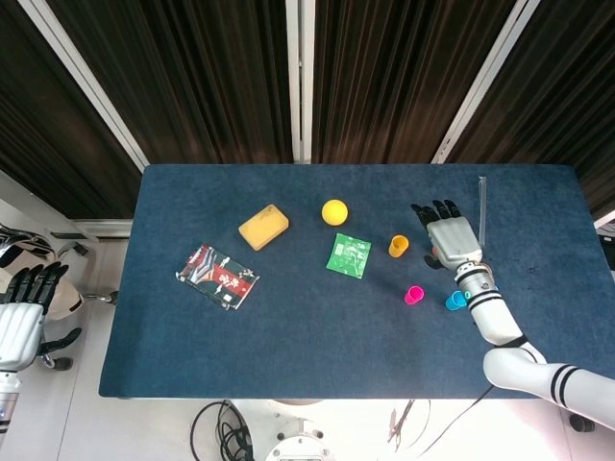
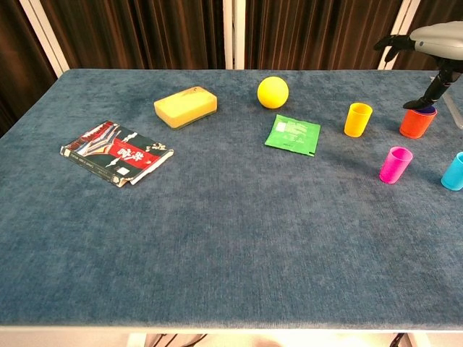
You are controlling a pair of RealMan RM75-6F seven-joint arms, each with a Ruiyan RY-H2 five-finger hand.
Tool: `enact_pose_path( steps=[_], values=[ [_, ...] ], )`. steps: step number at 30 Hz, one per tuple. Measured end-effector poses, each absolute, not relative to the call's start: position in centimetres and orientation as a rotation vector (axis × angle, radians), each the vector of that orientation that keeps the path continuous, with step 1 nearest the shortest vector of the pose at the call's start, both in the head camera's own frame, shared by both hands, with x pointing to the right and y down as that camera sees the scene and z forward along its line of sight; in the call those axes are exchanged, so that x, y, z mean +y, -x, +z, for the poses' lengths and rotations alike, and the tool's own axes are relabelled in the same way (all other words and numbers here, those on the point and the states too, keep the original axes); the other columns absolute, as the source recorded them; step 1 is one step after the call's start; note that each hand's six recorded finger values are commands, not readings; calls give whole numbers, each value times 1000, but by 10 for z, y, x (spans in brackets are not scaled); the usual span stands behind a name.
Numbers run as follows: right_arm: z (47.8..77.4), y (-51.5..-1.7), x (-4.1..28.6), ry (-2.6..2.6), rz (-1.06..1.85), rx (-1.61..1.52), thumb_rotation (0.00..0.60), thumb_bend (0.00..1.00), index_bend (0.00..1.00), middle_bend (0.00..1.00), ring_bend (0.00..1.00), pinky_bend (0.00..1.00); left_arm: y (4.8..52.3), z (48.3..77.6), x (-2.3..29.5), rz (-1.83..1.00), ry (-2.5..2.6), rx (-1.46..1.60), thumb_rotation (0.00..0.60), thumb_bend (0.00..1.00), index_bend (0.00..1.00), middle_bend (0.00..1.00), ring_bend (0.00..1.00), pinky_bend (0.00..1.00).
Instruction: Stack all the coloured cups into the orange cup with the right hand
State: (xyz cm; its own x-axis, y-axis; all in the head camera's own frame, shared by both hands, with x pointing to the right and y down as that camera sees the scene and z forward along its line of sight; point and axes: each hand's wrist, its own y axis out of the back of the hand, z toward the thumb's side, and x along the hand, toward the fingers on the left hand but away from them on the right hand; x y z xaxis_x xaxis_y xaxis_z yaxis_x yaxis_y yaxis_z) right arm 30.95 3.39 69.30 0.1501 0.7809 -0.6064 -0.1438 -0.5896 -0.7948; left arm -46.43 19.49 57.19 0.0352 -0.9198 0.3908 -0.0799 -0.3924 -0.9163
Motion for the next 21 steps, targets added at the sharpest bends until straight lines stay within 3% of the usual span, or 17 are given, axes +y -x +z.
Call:
enact_pose_path(
  steps=[12,21],
  values=[
    [740,-279,40,1608,1595,-522,600,243,144,241,0,0,463,569,199,-1444,1590,1035,600,157,76,62,0,0],
    [748,-269,40,1605,1598,-503,600,291,252,305,0,0,462,570,200,-1446,1597,1028,600,157,75,63,0,0]
  ],
)
